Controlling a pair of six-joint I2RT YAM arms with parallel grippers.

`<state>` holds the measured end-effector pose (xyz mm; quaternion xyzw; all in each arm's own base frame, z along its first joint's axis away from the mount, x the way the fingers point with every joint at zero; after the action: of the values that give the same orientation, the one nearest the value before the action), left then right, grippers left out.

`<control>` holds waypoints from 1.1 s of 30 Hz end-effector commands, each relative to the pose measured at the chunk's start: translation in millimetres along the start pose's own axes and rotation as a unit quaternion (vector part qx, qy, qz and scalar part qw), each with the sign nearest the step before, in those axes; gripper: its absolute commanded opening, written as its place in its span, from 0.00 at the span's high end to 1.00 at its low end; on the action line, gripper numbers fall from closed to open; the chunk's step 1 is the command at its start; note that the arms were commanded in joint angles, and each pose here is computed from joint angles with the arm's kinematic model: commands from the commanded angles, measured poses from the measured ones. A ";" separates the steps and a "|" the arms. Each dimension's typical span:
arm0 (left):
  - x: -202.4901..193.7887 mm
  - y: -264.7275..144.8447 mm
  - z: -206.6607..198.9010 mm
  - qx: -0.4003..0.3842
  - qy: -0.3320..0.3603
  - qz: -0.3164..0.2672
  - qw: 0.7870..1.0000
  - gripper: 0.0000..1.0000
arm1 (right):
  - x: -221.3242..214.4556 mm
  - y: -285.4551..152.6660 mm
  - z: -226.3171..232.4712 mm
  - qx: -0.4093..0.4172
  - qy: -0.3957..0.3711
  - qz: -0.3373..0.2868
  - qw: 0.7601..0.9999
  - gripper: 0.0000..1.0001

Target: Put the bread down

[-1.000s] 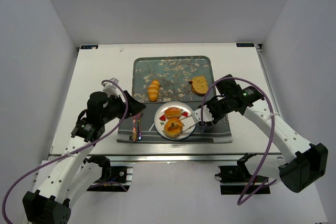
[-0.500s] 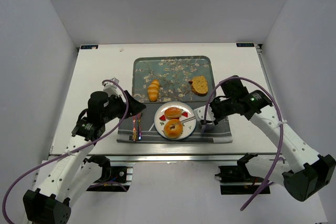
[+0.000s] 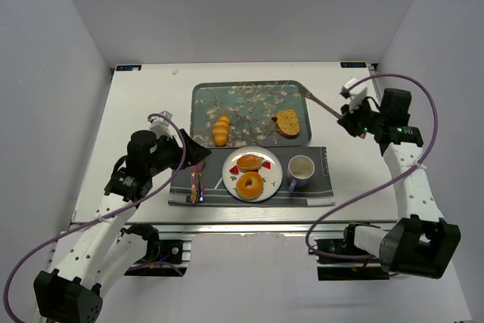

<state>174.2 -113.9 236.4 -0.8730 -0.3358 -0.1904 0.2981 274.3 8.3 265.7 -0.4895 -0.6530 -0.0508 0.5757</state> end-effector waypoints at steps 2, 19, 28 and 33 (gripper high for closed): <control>4.9 3.2 -4.5 -0.022 0.006 -0.005 1.000 0.26 | -68.0 11.1 -17.7 -0.136 0.165 0.068 0.975 1.00; 8.3 11.7 -5.7 -0.029 0.002 0.001 1.000 0.26 | -172.2 68.2 8.5 -0.096 0.290 0.204 0.930 0.46; 8.0 5.6 -7.0 -0.028 0.006 -0.007 1.000 0.26 | -145.5 41.2 -16.1 -0.100 0.257 0.180 0.944 0.20; 7.1 3.3 -7.3 -0.025 0.005 -0.007 1.000 0.26 | -92.7 11.2 -43.8 -0.131 0.236 0.154 0.951 0.10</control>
<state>182.8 -119.3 237.8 -0.8792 -0.3296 -0.1980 0.2812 293.9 -66.2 144.9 -0.6338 -0.3562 -0.1360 0.6730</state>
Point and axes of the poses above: each gripper's point midway between its finger pads, its own y axis out along the fingers, its own z axis along the line the jaws close on, x = y × z, the point moved 9 cm from there along -y, back along the fingers, and after that the axes turned 7 degrees about -y, right-handed, at the moved point
